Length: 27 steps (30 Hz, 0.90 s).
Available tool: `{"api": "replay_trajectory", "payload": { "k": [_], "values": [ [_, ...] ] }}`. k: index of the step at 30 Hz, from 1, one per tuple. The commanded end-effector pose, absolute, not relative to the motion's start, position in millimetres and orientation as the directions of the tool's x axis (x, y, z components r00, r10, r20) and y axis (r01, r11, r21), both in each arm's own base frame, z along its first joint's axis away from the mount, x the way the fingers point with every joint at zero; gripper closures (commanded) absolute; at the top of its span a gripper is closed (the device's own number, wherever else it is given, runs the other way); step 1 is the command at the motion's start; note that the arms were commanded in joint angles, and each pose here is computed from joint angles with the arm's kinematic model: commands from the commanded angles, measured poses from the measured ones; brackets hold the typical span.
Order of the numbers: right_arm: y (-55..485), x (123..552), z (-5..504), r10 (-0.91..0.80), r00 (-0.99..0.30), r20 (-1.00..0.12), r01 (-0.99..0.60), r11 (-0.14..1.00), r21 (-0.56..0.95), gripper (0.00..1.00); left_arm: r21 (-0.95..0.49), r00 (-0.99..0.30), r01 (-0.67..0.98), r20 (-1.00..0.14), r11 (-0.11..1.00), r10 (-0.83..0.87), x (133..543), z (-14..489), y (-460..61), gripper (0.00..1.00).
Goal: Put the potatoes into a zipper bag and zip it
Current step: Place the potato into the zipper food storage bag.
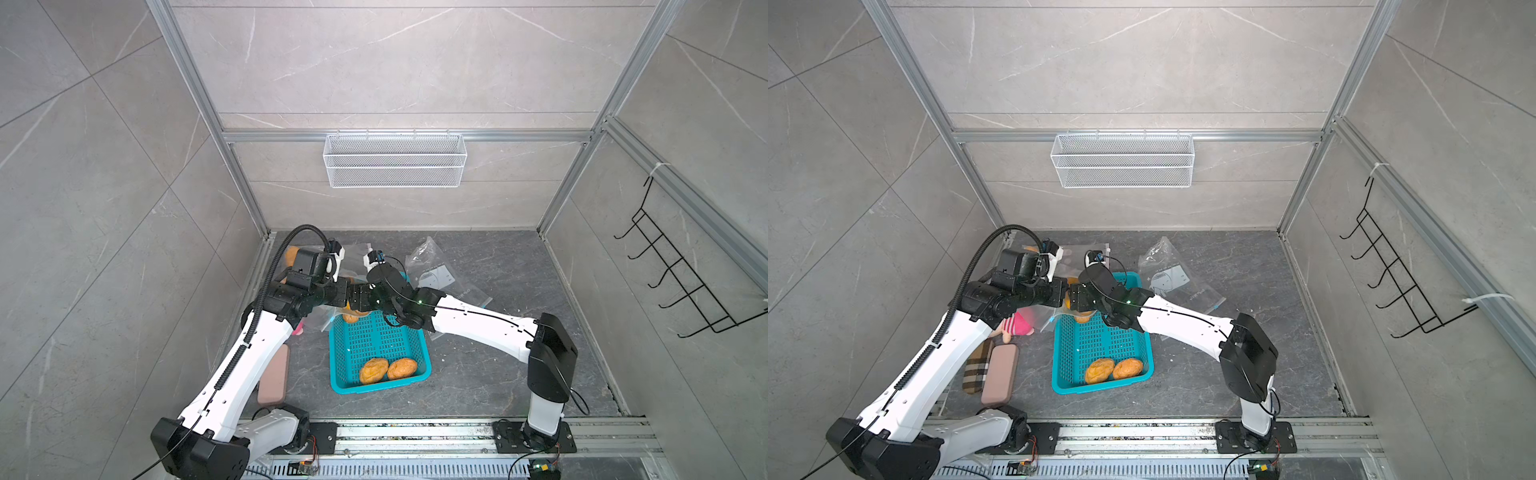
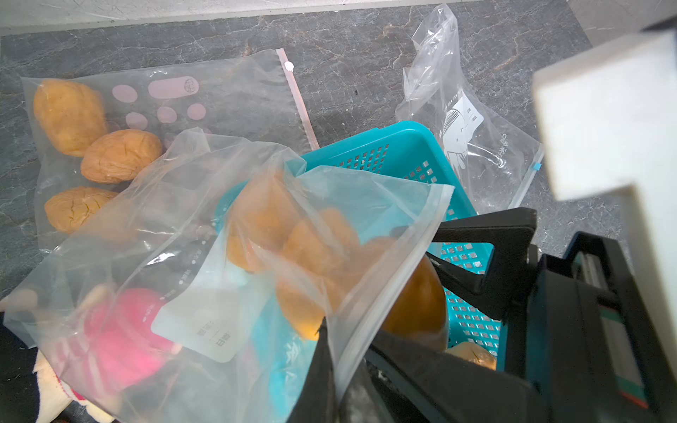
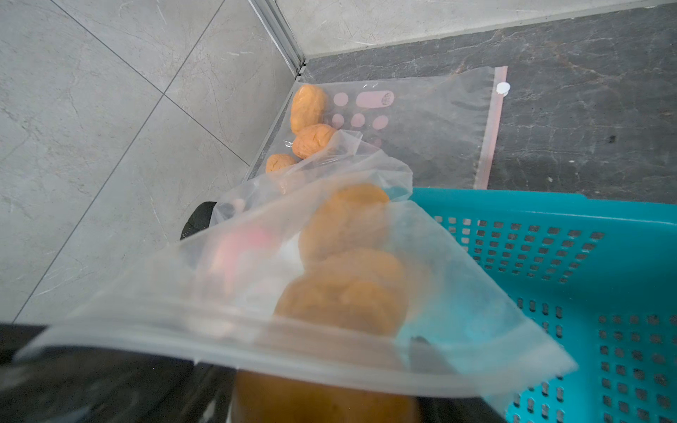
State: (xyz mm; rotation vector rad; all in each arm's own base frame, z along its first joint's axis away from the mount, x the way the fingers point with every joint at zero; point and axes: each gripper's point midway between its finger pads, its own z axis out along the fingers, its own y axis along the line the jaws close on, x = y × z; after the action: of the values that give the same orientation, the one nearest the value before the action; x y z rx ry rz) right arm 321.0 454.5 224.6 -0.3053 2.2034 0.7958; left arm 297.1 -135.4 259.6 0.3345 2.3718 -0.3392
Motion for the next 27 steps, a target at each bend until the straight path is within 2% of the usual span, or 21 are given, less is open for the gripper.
{"api": "replay_trajectory", "payload": {
  "k": [1, 7, 11, 13, 17, 20, 23, 27],
  "values": [
    [446, 315, 255, 0.032, -0.646, -0.763, -0.48, 0.76, 0.439, 0.24, -0.144, -0.693, 0.342, -0.706, 0.928, 0.146, 295, 270, -136, 1.0],
    [437, 311, 266, 0.025, -0.619, -0.785, -0.508, 0.75, 0.424, 0.24, -0.136, -0.691, 0.336, -0.708, 0.932, 0.146, 296, 270, -134, 1.0],
    [428, 303, 272, -0.002, -0.602, -0.799, -0.537, 0.741, 0.403, 0.3, -0.137, -0.693, 0.337, -0.706, 0.932, 0.147, 296, 269, -134, 1.0],
    [423, 299, 267, -0.007, -0.61, -0.793, -0.533, 0.744, 0.403, 0.36, -0.14, -0.693, 0.34, -0.706, 0.93, 0.146, 296, 269, -135, 1.0],
    [424, 288, 253, -0.031, -0.644, -0.764, -0.547, 0.717, 0.432, 0.57, -0.14, -0.692, 0.34, -0.707, 0.93, 0.146, 296, 270, -135, 1.0],
    [425, 281, 240, -0.054, -0.677, -0.734, -0.544, 0.708, 0.45, 0.67, -0.139, -0.691, 0.34, -0.708, 0.93, 0.146, 296, 270, -135, 1.0],
    [428, 273, 231, -0.074, -0.7, -0.71, -0.552, 0.686, 0.473, 0.74, -0.141, -0.692, 0.34, -0.707, 0.93, 0.146, 295, 270, -135, 1.0],
    [428, 271, 219, -0.084, -0.714, -0.695, -0.544, 0.691, 0.475, 0.79, -0.144, -0.694, 0.341, -0.705, 0.929, 0.146, 296, 269, -136, 1.0]
  ]
}}
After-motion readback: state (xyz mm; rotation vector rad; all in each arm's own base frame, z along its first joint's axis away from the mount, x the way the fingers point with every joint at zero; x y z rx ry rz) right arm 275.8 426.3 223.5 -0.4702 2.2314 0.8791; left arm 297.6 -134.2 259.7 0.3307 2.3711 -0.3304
